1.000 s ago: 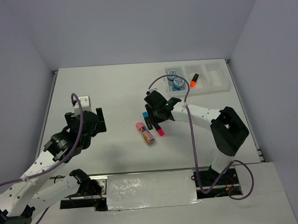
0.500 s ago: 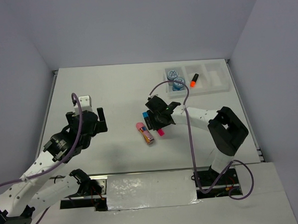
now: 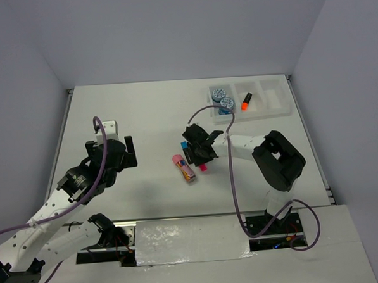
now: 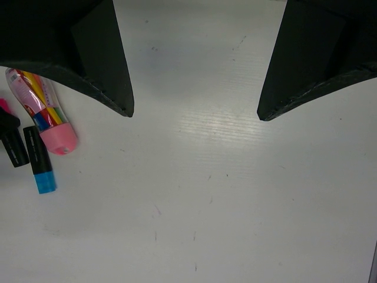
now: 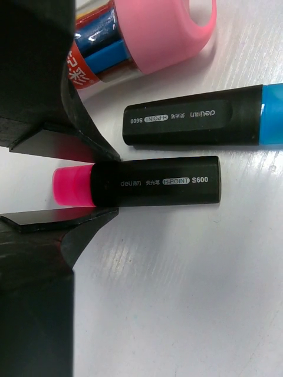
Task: Sort the stationery into containers
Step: Pick up the pen from the center of the board, then place the pen in the storage box.
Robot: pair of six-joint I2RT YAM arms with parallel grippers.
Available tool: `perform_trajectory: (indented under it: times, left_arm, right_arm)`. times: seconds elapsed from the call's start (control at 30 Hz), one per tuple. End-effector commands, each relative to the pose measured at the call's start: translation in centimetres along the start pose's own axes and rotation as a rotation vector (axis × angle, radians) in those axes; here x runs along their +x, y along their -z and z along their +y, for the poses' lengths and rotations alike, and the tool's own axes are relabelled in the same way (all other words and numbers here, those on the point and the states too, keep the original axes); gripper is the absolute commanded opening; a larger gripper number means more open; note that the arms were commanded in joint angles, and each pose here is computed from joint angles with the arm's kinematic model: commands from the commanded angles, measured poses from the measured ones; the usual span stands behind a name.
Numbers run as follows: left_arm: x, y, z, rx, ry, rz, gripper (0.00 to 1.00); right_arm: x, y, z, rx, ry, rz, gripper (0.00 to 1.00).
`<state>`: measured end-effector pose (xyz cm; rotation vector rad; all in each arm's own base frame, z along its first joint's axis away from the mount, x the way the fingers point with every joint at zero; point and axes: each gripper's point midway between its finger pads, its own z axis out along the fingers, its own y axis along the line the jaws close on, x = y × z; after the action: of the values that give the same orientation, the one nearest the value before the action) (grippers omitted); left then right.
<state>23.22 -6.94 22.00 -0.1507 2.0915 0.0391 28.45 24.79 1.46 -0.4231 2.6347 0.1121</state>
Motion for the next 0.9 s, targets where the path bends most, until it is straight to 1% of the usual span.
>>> perform_trajectory:
  times: [0.0, 0.07, 0.1, 0.23, 0.27, 0.3, 0.4, 0.43, 0.5, 0.53, 0.57, 0.7, 0.77, 0.83, 0.87]
  left_arm:
    - [-0.9, 0.2, -0.2, 0.014, 0.002, -0.031, 0.99]
    - [-0.9, 0.2, -0.2, 0.016, 0.003, -0.032, 0.99]
    - [-0.9, 0.2, -0.2, 0.014, 0.002, -0.031, 0.99]
    - [-0.9, 0.2, -0.1, 0.014, 0.005, -0.034, 0.99]
    - [-1.0, 0.3, -0.1, 0.015, 0.007, -0.036, 0.99]
    - [-1.0, 0.4, -0.1, 0.017, 0.011, -0.040, 0.99]
    - [-1.1, 0.4, -0.1, 0.020, 0.011, -0.042, 0.99]
    - [-1.1, 0.4, 0.0, 0.019, 0.013, -0.043, 0.99]
    - [-1.1, 0.5, 0.0, 0.020, 0.014, -0.045, 0.99]
    - [-1.2, 0.6, 0.0, 0.023, 0.016, -0.047, 0.99]
    - [-1.2, 0.6, 0.0, 0.025, 0.017, -0.048, 0.99]
    - [-1.3, 0.6, -0.1, 0.032, 0.021, -0.051, 0.99]
    - [-1.1, 0.5, -0.1, 0.030, 0.017, -0.044, 0.99]
    - [-1.0, 0.4, -0.3, 0.033, 0.009, -0.038, 0.99]
    - [-1.0, 0.4, -0.4, 0.038, 0.009, -0.037, 0.99]
  right_arm:
    - [0.4, -0.5, -1.4, 0.029, -0.008, -0.003, 0.14]
    - [-0.4, 0.9, -1.9, 0.013, -0.032, -0.045, 0.11]
    - [-1.0, 1.4, -2.4, 0.015, -0.054, -0.068, 0.05]
    - [-4.7, 5.5, -4.5, -0.011, -0.082, -0.224, 0.03]
    - [-6.0, 7.2, -5.1, -0.022, -0.094, -0.276, 0.03]
    - [-6.7, 7.8, -7.1, -0.001, -0.115, -0.289, 0.03]
    - [-9.1, 10.4, -10.3, 0.011, -0.151, -0.349, 0.03]
    - [-10.8, 11.8, -12.5, 0.038, -0.188, -0.389, 0.03]
    - [-11.8, 12.9, -14.8, 0.079, -0.182, -0.392, 0.03]
    - [-12.4, 13.4, -16.8, 0.112, -0.206, -0.399, 0.03]
    - [-14.0, 14.5, -18.2, 0.137, -0.207, -0.433, 0.02]
    - [-16.6, 15.9, -23.8, 0.216, -0.313, -0.475, 0.02]
    - [-18.5, 15.7, -25.7, 0.248, -0.318, -0.492, 0.02]
    - [-19.3, 15.3, -27.4, 0.309, -0.320, -0.473, 0.02]
    - [-20.5, 14.6, -28.5, 0.330, -0.322, -0.465, 0.02]
